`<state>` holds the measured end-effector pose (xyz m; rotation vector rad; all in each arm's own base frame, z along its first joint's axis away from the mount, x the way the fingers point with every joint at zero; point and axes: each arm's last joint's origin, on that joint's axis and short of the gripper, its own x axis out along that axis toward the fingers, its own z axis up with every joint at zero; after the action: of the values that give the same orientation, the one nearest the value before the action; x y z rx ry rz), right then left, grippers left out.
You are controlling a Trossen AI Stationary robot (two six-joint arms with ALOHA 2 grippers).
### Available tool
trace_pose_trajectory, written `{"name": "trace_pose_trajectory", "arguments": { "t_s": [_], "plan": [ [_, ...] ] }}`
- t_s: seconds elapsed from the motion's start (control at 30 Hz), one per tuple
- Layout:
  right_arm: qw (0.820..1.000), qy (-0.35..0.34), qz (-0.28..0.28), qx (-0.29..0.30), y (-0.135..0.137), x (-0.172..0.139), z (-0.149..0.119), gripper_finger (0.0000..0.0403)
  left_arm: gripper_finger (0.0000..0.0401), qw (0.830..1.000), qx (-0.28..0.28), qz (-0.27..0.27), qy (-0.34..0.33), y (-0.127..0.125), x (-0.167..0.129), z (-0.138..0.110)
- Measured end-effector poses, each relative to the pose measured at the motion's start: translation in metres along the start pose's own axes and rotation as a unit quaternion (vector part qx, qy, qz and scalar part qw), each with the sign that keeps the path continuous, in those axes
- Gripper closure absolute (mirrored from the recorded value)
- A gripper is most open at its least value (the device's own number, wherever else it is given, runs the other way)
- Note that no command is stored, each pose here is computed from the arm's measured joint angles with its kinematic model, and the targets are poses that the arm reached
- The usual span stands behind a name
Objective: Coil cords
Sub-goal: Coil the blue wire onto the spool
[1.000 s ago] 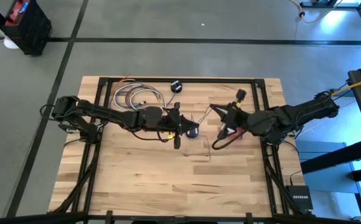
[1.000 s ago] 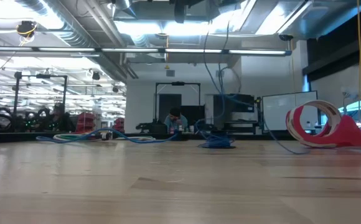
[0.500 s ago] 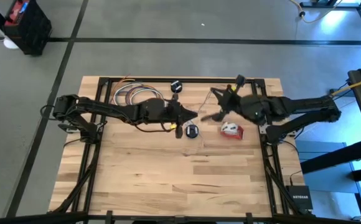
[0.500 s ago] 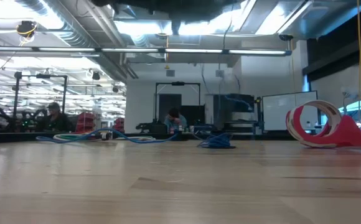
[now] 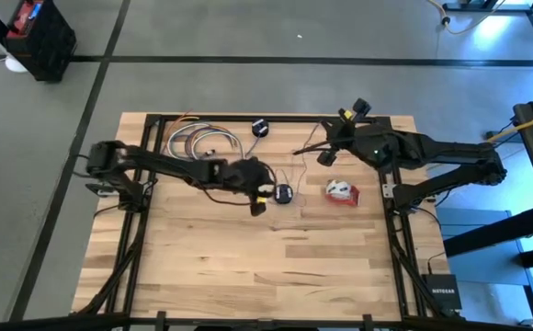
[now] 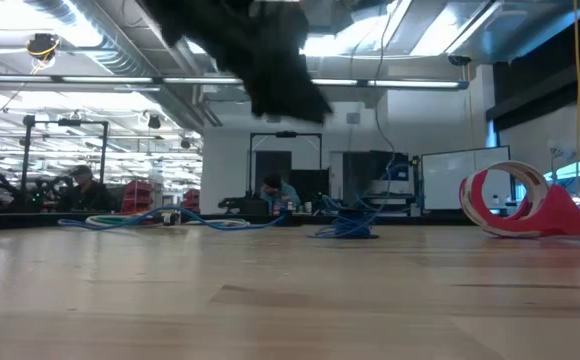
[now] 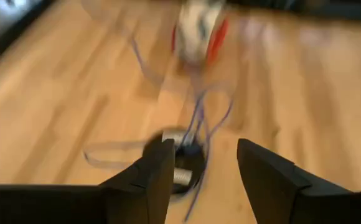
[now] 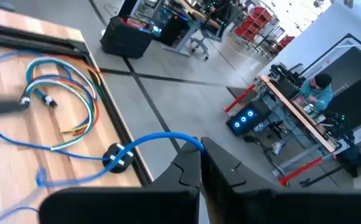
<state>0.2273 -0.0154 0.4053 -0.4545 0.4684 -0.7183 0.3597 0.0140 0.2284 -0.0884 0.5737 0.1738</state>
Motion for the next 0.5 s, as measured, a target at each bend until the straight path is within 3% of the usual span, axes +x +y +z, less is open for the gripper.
{"name": "trace_pose_trajectory", "arguments": {
  "t_s": [0.13, 0.5],
  "plan": [
    [1.000, 0.004, 0.010, 0.006, -0.001, -0.002, -0.002, 0.0397, 0.0244, 0.999, -0.005, 0.017, 0.037, 0.006, 0.025, -0.020],
    [1.000, 0.009, 0.024, 0.004, 0.000, -0.003, -0.004, 0.0396, 0.0254, 0.999, -0.024, 0.037, 0.024, 0.023, 0.075, -0.046]
  ]
}}
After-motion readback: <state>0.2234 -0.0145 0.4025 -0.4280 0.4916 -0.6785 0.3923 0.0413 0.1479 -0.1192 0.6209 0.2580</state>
